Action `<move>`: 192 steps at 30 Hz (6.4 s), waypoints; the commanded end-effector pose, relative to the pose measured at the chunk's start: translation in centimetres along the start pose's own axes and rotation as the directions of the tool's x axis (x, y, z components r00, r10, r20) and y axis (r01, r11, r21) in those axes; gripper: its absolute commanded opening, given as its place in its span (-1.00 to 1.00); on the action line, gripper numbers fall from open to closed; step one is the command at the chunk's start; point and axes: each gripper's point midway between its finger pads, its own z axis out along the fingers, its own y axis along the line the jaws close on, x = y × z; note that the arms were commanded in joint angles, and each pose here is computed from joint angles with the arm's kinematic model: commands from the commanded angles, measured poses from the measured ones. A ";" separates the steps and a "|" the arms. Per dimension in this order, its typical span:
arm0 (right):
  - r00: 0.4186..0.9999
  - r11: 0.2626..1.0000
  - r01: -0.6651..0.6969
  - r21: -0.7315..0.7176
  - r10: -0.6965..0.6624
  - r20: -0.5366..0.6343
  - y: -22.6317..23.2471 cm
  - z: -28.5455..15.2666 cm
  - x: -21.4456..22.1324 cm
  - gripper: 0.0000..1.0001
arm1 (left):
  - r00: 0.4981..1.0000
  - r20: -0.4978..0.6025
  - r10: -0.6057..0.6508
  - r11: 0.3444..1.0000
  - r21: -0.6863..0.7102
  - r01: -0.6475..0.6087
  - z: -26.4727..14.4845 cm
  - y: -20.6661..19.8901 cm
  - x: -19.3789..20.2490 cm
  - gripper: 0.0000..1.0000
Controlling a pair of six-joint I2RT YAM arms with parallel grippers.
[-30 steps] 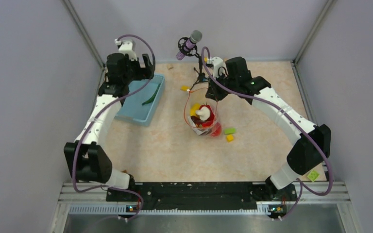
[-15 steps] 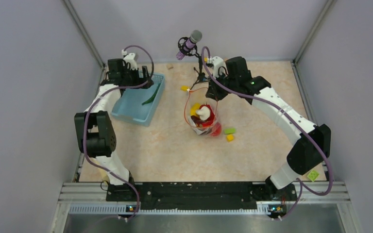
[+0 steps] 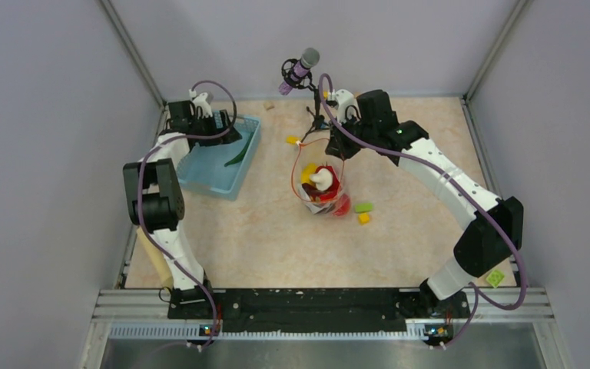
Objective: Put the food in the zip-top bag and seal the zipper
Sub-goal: Pick up the fake vegetable from the bin, then place the fake vegetable in the zipper food storage bag, then zip the zipper food storage bag at the center of the board.
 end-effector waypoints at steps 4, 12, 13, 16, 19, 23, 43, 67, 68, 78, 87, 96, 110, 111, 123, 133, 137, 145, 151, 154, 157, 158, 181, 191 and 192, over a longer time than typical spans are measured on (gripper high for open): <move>0.994 0.999 0.034 -0.031 -0.030 0.109 1.4 -1.6 -3.3 -1.00 | 0.998 0.029 0.056 0.998 -0.037 -0.055 0.8 0.0 -0.7 0.96; 0.992 0.998 0.037 -0.045 -0.031 0.126 1.9 -2.1 -3.6 -1.00 | 0.993 -0.043 0.112 0.985 -0.130 -0.117 2.3 0.3 0.6 0.96; 0.991 0.998 0.037 -0.046 -0.031 0.129 1.9 -2.3 -3.7 -1.00 | 0.991 -0.048 0.127 0.983 -0.125 -0.132 2.4 0.1 0.7 0.96; 0.990 0.998 0.041 -0.045 -0.035 0.135 1.9 -2.4 -3.7 -1.00 | 0.979 -0.085 0.183 0.972 -0.135 -0.193 2.7 -0.1 1.4 0.96; 0.990 0.998 0.041 -0.047 -0.034 0.137 1.9 -2.4 -3.7 -1.00 | 0.969 -0.116 0.218 0.966 -0.118 -0.232 3.1 -0.6 2.2 0.96; 0.990 0.998 0.039 -0.056 -0.031 0.135 2.1 -2.4 -3.7 -1.00 | 0.956 -0.148 0.253 0.953 -0.132 -0.273 3.7 -1.2 2.7 0.96; 0.990 0.997 0.042 -0.060 -0.034 0.139 2.2 -2.5 -3.7 -1.00 | 0.912 -0.307 0.274 0.926 -0.174 -0.336 6.0 -0.2 5.2 0.42; 0.990 0.998 0.043 -0.039 -0.037 0.137 1.8 -2.3 -3.7 -1.00 | 0.873 -0.377 0.309 0.921 -0.111 -0.373 5.3 -1.2 5.8 -0.96; 0.990 0.998 0.042 -0.040 -0.036 0.137 1.8 -2.3 -3.7 -1.00 | 0.874 -0.374 0.312 0.917 -0.123 -0.380 4.9 -1.2 5.4 -1.00; 0.991 0.999 0.037 -0.038 -0.032 0.131 1.7 -2.0 -3.6 -1.00 | 0.903 -0.211 0.375 0.889 -0.195 -0.415 0.1 -4.0 0.1 -1.00; 0.990 0.999 0.034 -0.034 -0.029 0.141 1.7 -2.2 -3.9 -1.00 | 0.901 0.003 0.434 0.896 -0.100 -0.432 -5.3 -10.0 -3.1 -1.00; 0.984 0.999 -0.017 -0.037 0.024 0.179 2.0 -2.8 -4.3 -1.00 | 0.700 0.540 0.466 0.721 0.227 -0.655 -15.5 -28.0 -4.1 -1.00; 0.987 0.935 0.015 -0.354 0.042 0.153 7.5 -3.5 -3.9 -1.00 | 0.572 0.764 0.299 0.023 0.594 -0.804 -26.5 -42.6 7.9 -1.00; 0.988 0.926 0.018 -0.377 0.042 0.149 8.0 -3.7 -3.8 -1.00 | 0.558 0.768 0.315 -0.009 0.590 -0.807 -26.4 -43.0 8.6 -1.00; 0.990 0.900 0.014 -0.435 0.049 0.133 9.0 -4.1 -3.6 -1.00 | 0.486 0.767 0.420 -0.099 0.571 -0.815 -20.7 -46.5 11.1 -1.00; 0.990 0.901 0.020 -0.434 0.043 0.134 9.0 -4.2 -3.6 -1.00 | 0.386 0.595 0.705 -0.122 0.639 -0.760 -15.2 -42.0 14.4 -1.00; 0.990 0.901 0.018 -0.434 0.044 0.132 9.0 -4.1 -3.5 -1.00 | 0.306 0.582 0.754 -0.176 0.627 -0.759 -15.1 -40.1 15.8 -1.00; 0.991 0.909 0.018 -0.417 0.040 0.130 8.6 -3.8 -3.5 -1.00 | 0.254 0.354 0.900 0.044 0.506 -0.861 -11.6 -35.9 13.4 -1.00; 0.992 0.912 0.017 -0.410 0.036 0.120 8.3 -3.4 -3.4 -1.00 | 0.186 0.290 0.939 0.051 0.417 -0.908 -11.9 -33.6 12.8 -1.00; 0.993 0.913 0.011 -0.409 0.038 0.112 8.2 -3.1 -3.3 -1.00 | 0.181 0.305 0.935 0.048 0.398 -0.916 -12.1 -33.5 12.9 -0.70; 0.994 0.912 0.000 -0.410 0.043 0.097 8.1 -2.7 -3.2 -1.00 | 0.179 0.278 0.944 0.063 0.380 -0.923 -11.7 -33.1 12.9 -0.42; 0.995 0.911 -0.001 -0.412 0.044 0.093 8.1 -2.6 -3.2 -1.00 | 0.178 0.262 0.949 0.072 0.369 -0.926 -11.4 -33.0 12.8 -0.27; 0.997 0.927 0.047 -0.373 -0.021 0.072 7.0 -2.0 -2.7 -1.00 | 0.661 0.647 0.380 0.819 0.097 -0.566 -20.5 -31.6 8.6 0.96; 0.997 0.916 0.071 -0.396 -0.074 0.008 7.0 -1.4 -1.4 -1.00 | 0.707 0.568 0.421 0.860 -0.003 -0.510 -16.7 -26.6 12.9 0.93; 0.996 0.910 0.083 -0.405 -0.091 0.000 7.2 -1.3 -1.2 -1.00 | 0.710 0.567 0.418 0.861 0.004 -0.509 -16.5 -26.7 13.1 0.92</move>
